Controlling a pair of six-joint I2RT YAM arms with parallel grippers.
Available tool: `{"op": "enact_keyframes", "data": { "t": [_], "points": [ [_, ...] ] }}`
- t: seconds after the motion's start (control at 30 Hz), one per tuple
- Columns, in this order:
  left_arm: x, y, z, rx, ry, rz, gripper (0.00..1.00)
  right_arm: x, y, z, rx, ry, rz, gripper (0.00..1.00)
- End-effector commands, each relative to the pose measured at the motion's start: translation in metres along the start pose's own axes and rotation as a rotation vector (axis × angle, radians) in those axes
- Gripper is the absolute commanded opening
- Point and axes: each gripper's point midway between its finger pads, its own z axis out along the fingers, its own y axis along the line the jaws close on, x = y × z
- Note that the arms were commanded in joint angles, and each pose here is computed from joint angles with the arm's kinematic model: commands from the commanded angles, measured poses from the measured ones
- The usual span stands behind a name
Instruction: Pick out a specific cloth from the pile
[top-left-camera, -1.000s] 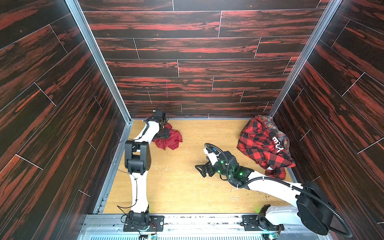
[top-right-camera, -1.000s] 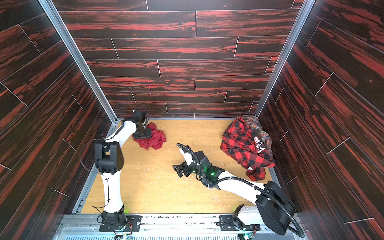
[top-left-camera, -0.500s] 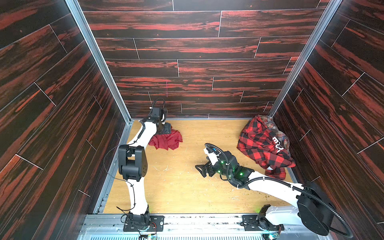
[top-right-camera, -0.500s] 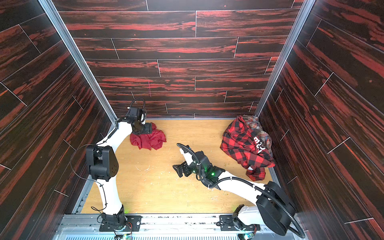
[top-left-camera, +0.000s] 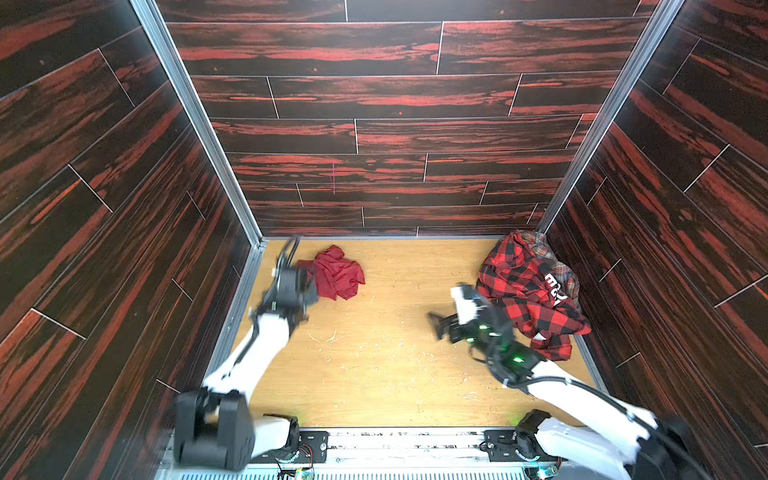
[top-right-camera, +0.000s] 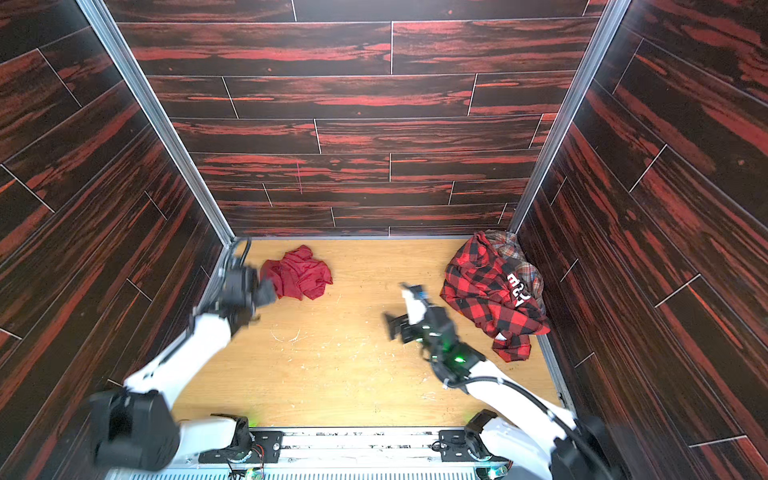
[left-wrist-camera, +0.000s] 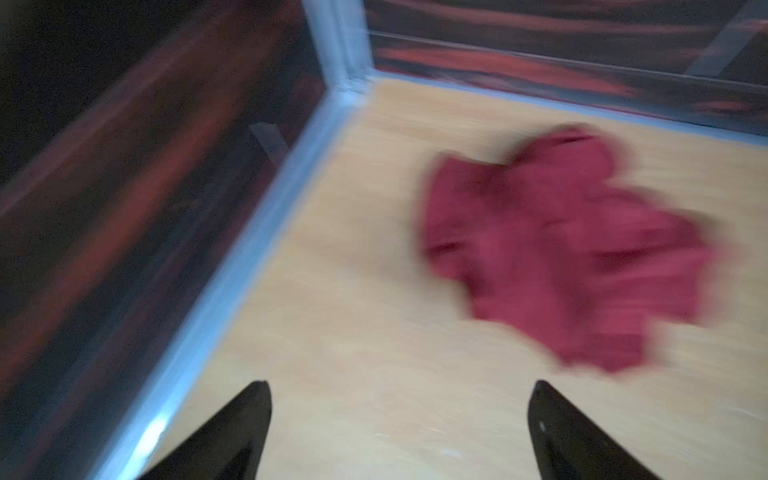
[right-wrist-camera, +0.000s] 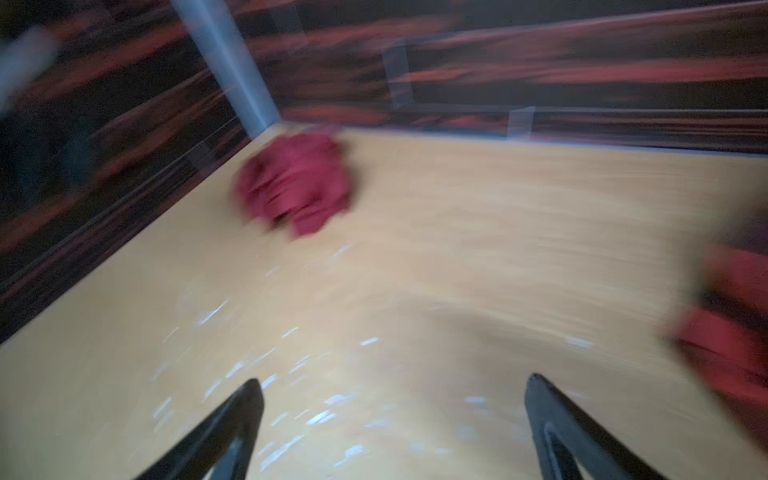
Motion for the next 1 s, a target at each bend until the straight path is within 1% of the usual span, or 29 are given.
{"op": "enact_keyframes", "data": {
  "t": [0.0,0.07,0.1,0.13,0.17,0.23,0.27,0.33,0.4,0.43,0.5,0.57,0.63,0.73,0.8,0.83,0.87,0.9,0.97],
  "points": [
    [0.002,0.041,-0.006,-0.188,-0.195,-0.077,0.99,-0.017,-0.080,-0.026,0.318,-0.136,0.150,0.99],
    [0.016,0.056,-0.009,-0.239,-0.240,-0.129,0.99,-0.013,-0.128,-0.047,0.507,-0.191,0.236,0.99],
    [0.022,0.060,-0.010,-0.248,-0.257,-0.139,0.99,-0.010,-0.141,-0.054,0.556,-0.207,0.241,0.99],
    [0.026,0.060,-0.009,-0.243,-0.274,-0.145,0.99,-0.007,-0.151,-0.059,0.598,-0.214,0.211,0.99],
    [0.028,0.058,-0.008,-0.223,-0.291,-0.152,0.99,-0.003,-0.155,-0.060,0.620,-0.202,0.150,0.99],
    [0.029,0.047,-0.004,-0.159,-0.316,-0.164,0.99,0.008,-0.158,-0.053,0.634,-0.140,0.034,0.99],
    [0.027,0.043,-0.001,-0.142,-0.318,-0.160,0.99,0.013,-0.161,-0.050,0.648,-0.119,0.009,0.99],
    [0.022,0.036,0.005,-0.121,-0.328,-0.153,0.99,0.019,-0.159,-0.039,0.626,-0.088,-0.045,0.99],
    [0.017,0.030,0.011,-0.105,-0.344,-0.154,0.99,0.021,-0.156,-0.031,0.594,-0.099,-0.095,0.99],
    [0.013,0.025,0.015,-0.088,-0.351,-0.152,0.99,0.022,-0.156,-0.029,0.590,-0.122,-0.109,0.99],
    [0.011,0.012,0.025,-0.044,-0.346,-0.111,0.99,0.027,-0.159,-0.030,0.596,-0.170,-0.111,0.99],
    [0.014,0.005,0.038,-0.034,-0.359,-0.107,0.99,0.028,-0.158,-0.033,0.574,-0.259,-0.113,0.99],
    [0.014,-0.001,0.042,-0.015,-0.391,-0.087,0.99,0.024,-0.158,-0.039,0.574,-0.326,-0.117,0.99],
    [0.027,-0.002,0.045,0.005,-0.329,-0.078,0.99,0.018,-0.157,-0.029,0.534,-0.348,-0.131,0.99],
    [0.024,-0.003,0.050,-0.006,-0.337,-0.085,0.99,0.012,-0.155,-0.019,0.505,-0.368,-0.153,0.99],
    [0.024,-0.005,0.053,-0.006,-0.324,-0.074,0.99,0.011,-0.156,-0.010,0.498,-0.337,-0.167,0.99],
    [0.025,-0.005,0.053,-0.001,-0.316,-0.073,0.99,0.016,-0.149,0.000,0.435,-0.273,-0.175,0.99],
    [0.025,-0.004,0.053,-0.002,-0.311,-0.074,0.99,0.020,-0.140,0.007,0.340,-0.242,-0.203,0.99],
    [0.025,-0.005,0.053,0.001,-0.301,-0.068,0.99,0.020,-0.145,0.006,0.336,-0.239,-0.177,0.99]
  ]
}}
